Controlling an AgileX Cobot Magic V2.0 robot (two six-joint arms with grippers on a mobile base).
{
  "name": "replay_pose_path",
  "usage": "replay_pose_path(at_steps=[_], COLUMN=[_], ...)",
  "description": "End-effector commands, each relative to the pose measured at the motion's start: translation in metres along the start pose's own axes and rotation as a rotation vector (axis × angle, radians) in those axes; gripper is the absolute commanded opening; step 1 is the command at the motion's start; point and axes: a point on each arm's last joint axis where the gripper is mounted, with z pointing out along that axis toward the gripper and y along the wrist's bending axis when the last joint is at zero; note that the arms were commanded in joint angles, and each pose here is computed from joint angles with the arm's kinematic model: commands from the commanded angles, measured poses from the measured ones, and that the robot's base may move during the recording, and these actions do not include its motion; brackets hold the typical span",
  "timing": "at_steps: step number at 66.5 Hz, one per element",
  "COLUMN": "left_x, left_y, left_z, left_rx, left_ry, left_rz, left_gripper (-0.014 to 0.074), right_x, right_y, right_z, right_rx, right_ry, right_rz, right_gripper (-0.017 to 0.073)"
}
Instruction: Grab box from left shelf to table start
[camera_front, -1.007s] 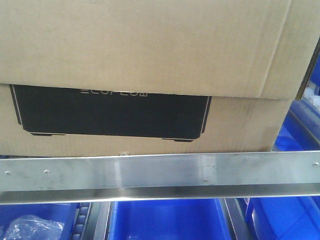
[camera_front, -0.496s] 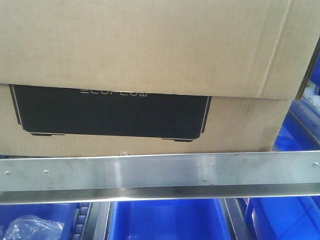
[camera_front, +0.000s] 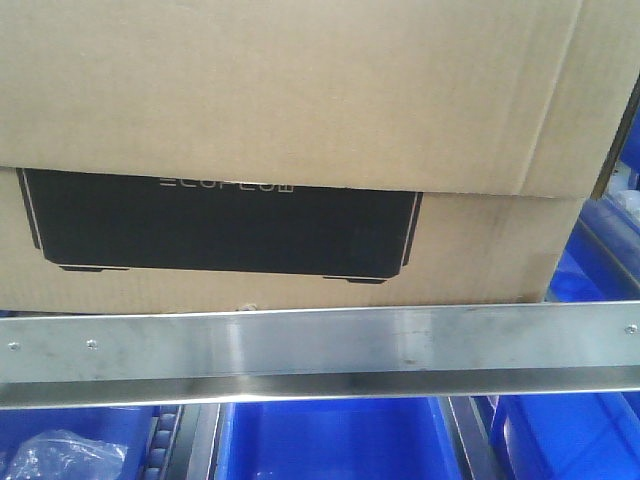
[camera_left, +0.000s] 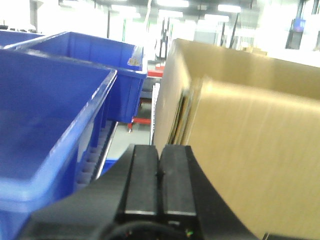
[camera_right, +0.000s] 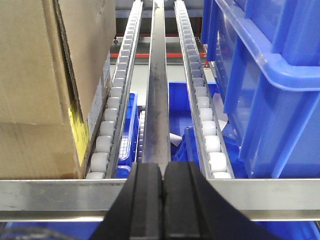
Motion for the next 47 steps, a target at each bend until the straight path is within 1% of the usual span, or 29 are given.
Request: replay_pose_path(at_steps=[1, 3, 6, 12, 16, 20, 22, 31, 39, 47], left_x=[-0.032, -0.038, -0.045, -0.054, -0.061, -0.068, -0.075, -0.110, -0.143, -0.158], left_y=[-0.001, -0.002, -0.002, -0.003, -0.003, -0.004, -0.004, -0.007, -0.010, -0.012], left_z=[0.008, 0.011, 0.016, 0.025, 0.033, 0.038, 0.041, 0.058, 0.086, 0.118], left_rx=[0.000, 0.001, 0.001, 0.001, 0.000, 0.001, 0.002, 0.006, 0.012, 0.020], left_ry=[-0.044, -0.042, -0.028, 0.014, 0.041, 0.066, 0.076, 0.157, 0.321, 0.442], left_rz=[0.021, 0.021, 0.021, 0.021, 0.021, 0.021, 0.021, 0.022, 0.020, 0.008], left_gripper=[-0.0085, -0.0069, -0.0017, 0.0146, 0.0293, 0.0358, 0.0367, 0.0327, 0.0316, 0.0316], right_x=[-0.008, -0.008, -0.009, -0.010, -0.011, -0.012, -0.012, -0.013, -0.013, -0.013], right_y=[0.000, 0.000, 0.000, 0.000, 0.001, 0.001, 0.001, 0.001, 0.001, 0.001], right_z=[-0.001, -0.001, -0.001, -0.001, -0.001, -0.001, -0.002, -0.002, -0.002, -0.002], right_rx=[-0.003, -0.003, -0.004, -0.005, -0.005, -0.005, -0.006, -0.006, -0.006, -0.006], right_ry=[-0.097, -0.099, -0.108, -0.122, -0.130, -0.136, -0.143, -0.147, -0.147, -0.147], right_rz=[-0.016, -0.016, -0.016, -0.016, -0.016, -0.016, -0.016, -0.016, -0.016, -0.016], right_gripper=[0.0053, 0.0053, 0.0053, 0.0053, 0.0053, 0.0053, 0.0053, 0.0053, 0.0053, 0.0053])
